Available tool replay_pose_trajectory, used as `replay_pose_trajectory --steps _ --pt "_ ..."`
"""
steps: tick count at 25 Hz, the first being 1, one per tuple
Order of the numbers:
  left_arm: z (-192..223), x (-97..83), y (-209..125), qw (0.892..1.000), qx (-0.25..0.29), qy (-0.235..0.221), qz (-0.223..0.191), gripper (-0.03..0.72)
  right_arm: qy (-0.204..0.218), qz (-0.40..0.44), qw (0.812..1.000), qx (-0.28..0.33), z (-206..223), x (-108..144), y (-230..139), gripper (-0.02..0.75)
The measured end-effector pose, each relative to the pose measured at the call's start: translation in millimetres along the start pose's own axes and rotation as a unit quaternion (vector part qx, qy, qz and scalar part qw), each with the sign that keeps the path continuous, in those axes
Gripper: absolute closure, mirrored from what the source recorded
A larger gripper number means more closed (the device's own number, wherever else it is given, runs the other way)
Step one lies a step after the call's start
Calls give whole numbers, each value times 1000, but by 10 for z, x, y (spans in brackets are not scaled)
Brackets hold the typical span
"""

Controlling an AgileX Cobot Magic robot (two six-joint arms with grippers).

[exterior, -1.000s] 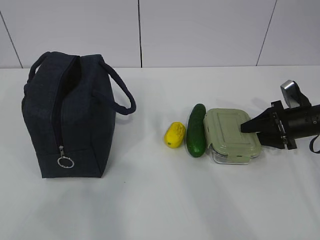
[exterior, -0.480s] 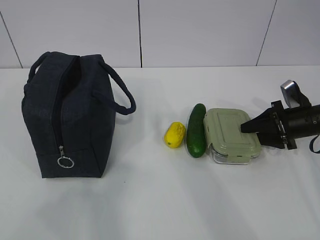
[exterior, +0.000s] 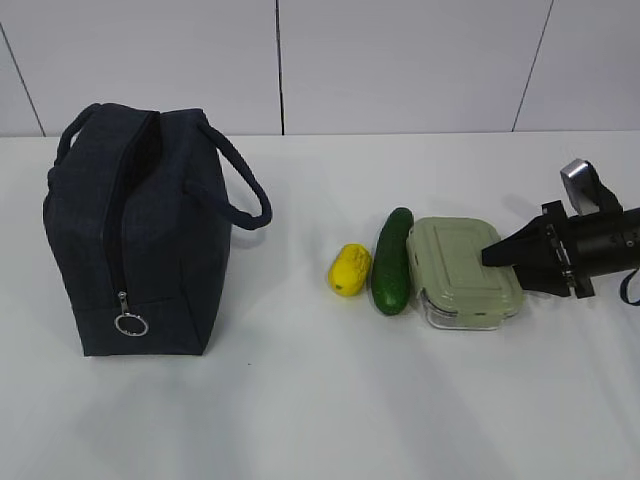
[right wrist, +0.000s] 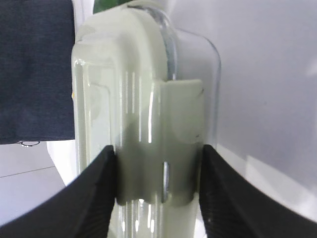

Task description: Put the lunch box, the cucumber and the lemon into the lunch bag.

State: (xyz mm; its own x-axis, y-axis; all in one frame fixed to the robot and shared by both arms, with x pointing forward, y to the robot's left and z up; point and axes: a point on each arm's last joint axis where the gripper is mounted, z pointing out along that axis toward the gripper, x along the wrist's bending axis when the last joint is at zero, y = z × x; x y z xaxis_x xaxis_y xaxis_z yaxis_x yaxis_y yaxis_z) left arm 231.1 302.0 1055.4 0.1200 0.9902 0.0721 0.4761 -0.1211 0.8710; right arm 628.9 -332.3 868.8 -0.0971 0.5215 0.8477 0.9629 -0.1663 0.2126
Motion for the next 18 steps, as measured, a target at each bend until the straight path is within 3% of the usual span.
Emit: replay_pose_trajectory --steps 18 --pt "0 0 0 1000 0 0 0 443 -35 -3 999 7 -95 105 16 366"
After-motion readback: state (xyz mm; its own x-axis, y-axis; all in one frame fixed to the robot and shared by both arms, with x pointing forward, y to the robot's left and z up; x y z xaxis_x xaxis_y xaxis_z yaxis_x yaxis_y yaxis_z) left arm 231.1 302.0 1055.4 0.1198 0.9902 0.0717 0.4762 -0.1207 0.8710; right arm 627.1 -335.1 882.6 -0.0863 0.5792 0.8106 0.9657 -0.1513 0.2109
